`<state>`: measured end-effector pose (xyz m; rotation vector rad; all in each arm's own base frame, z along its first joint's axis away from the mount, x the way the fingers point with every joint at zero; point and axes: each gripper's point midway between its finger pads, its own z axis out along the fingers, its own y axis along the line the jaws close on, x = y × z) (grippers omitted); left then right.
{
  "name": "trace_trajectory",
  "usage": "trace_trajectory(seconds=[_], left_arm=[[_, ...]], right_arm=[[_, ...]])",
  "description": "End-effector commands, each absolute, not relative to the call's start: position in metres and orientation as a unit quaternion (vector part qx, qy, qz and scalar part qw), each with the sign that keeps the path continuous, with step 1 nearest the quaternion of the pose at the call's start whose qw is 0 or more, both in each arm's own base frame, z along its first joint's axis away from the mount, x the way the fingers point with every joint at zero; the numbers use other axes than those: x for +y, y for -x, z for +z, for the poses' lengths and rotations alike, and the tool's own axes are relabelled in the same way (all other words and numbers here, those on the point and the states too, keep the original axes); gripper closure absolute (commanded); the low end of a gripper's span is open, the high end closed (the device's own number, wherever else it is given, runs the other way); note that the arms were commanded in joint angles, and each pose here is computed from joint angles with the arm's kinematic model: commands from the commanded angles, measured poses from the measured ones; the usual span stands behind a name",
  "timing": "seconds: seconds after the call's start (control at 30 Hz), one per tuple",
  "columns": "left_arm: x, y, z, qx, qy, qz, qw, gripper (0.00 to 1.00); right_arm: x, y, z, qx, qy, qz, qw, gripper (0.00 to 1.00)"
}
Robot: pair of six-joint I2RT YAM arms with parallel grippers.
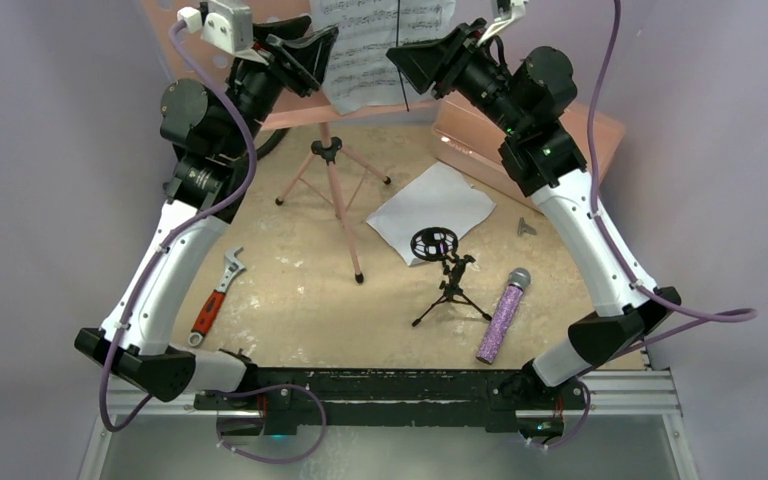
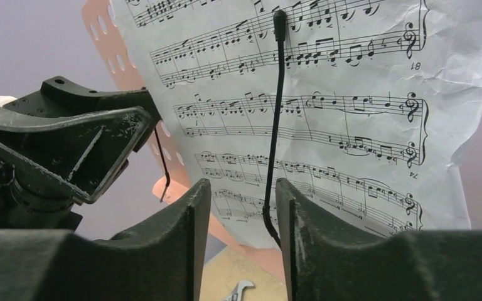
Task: Set up the instrument practice props
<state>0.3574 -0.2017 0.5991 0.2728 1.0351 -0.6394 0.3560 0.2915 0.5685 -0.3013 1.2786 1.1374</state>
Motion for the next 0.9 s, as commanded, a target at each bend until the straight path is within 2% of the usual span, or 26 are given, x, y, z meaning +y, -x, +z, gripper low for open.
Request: trace_trajectory(seconds=[0.0, 0.2, 0.53, 0.7, 0.87], left_arm=[[-0.195, -0.334, 0.614, 0.458, -0.146, -0.289, 0.828, 0.51], [-0.191, -0.316, 0.616, 0.430, -0.164, -0.283, 0.842, 0.31], [-0.194, -0.271, 0.598, 0.368, -0.230, -0.293, 0.852, 0.12], [-0.200, -0.245, 0.574, 0.349, -0.278, -0.304, 0.842, 0.09], [-0.209, -0.233, 0.536, 0.391, -0.326, -0.314, 0.801, 0.05]], right_arm=[[0.275, -0.325, 0.606, 0.507, 0.149, 0.498, 0.687, 0.51], [0.269, -0.318, 0.600, 0.504, 0.159, 0.486, 0.696, 0.33], [0.255, -0.310, 0.566, 0.529, 0.169, 0.441, 0.705, 0.06], [0.247, -0.312, 0.529, 0.558, 0.169, 0.406, 0.703, 0.02], [0.237, -0.319, 0.492, 0.596, 0.157, 0.371, 0.694, 0.02]])
